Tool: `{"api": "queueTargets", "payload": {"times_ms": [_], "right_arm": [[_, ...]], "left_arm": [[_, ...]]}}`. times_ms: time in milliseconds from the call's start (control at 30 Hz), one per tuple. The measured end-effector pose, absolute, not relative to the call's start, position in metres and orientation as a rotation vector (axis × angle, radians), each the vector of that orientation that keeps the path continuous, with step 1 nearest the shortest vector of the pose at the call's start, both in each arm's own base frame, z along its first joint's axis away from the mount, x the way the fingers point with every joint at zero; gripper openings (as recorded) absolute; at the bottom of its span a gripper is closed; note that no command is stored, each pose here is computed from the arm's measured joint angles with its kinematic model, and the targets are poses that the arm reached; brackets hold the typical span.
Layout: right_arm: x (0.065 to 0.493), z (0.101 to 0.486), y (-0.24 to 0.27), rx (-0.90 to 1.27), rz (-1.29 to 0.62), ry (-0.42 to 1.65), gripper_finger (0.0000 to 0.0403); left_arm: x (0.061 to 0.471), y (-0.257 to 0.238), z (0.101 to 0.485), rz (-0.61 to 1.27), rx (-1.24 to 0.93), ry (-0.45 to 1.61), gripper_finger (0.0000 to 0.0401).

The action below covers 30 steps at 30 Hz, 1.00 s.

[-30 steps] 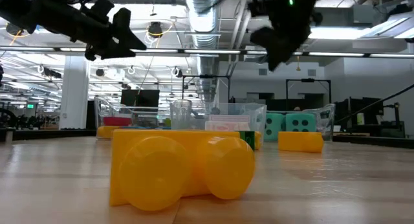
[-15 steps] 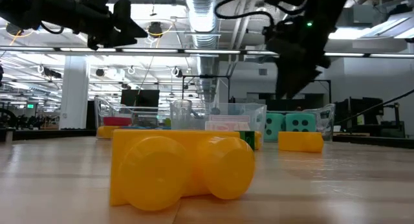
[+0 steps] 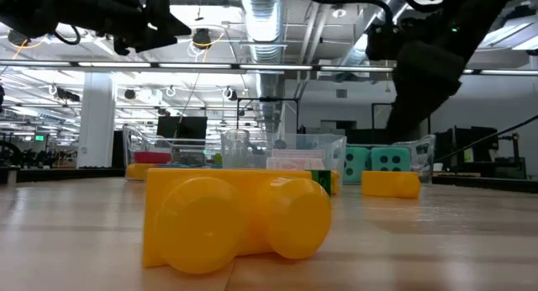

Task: Pick & Place Toys
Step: Put the yellow game piece into the top left transparent bin

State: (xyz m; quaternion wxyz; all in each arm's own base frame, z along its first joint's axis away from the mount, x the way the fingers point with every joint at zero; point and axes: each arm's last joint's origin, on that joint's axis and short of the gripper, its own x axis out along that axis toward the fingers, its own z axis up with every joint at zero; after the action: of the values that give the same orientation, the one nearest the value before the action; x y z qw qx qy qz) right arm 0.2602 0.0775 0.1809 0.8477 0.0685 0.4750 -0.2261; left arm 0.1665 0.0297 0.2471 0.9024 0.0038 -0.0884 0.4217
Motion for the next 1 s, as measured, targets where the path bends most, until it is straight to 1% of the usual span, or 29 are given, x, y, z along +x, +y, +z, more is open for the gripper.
{"api": "queueTargets", "payload": {"times_ms": [167, 433, 667, 867, 1000], "right_arm": [[0.262, 0.177, 0.081, 0.088, -0.421, 0.980, 0.0227], [0.255, 0.160, 0.071, 0.069, -0.440, 1.005, 0.0214], [0.252, 0.147, 0.060, 0.108, -0.440, 0.991, 0.0211], [0.251, 0.139, 0.054, 0.187, -0.385, 1.016, 0.0211], [0.251, 0.138, 0.049, 0.194, -0.401, 1.026, 0.0211]], "left_arm": [[0.166, 0.030, 0.250, 0.875, 0.019, -0.202, 0.0237], [0.166, 0.030, 0.250, 0.876, 0.028, -0.200, 0.0237], [0.166, 0.030, 0.250, 0.876, 0.026, -0.204, 0.0237], [0.166, 0.030, 0.250, 0.876, 0.026, -0.203, 0.0237], [0.166, 0.030, 0.249, 0.875, 0.030, -0.193, 0.0237]]}}
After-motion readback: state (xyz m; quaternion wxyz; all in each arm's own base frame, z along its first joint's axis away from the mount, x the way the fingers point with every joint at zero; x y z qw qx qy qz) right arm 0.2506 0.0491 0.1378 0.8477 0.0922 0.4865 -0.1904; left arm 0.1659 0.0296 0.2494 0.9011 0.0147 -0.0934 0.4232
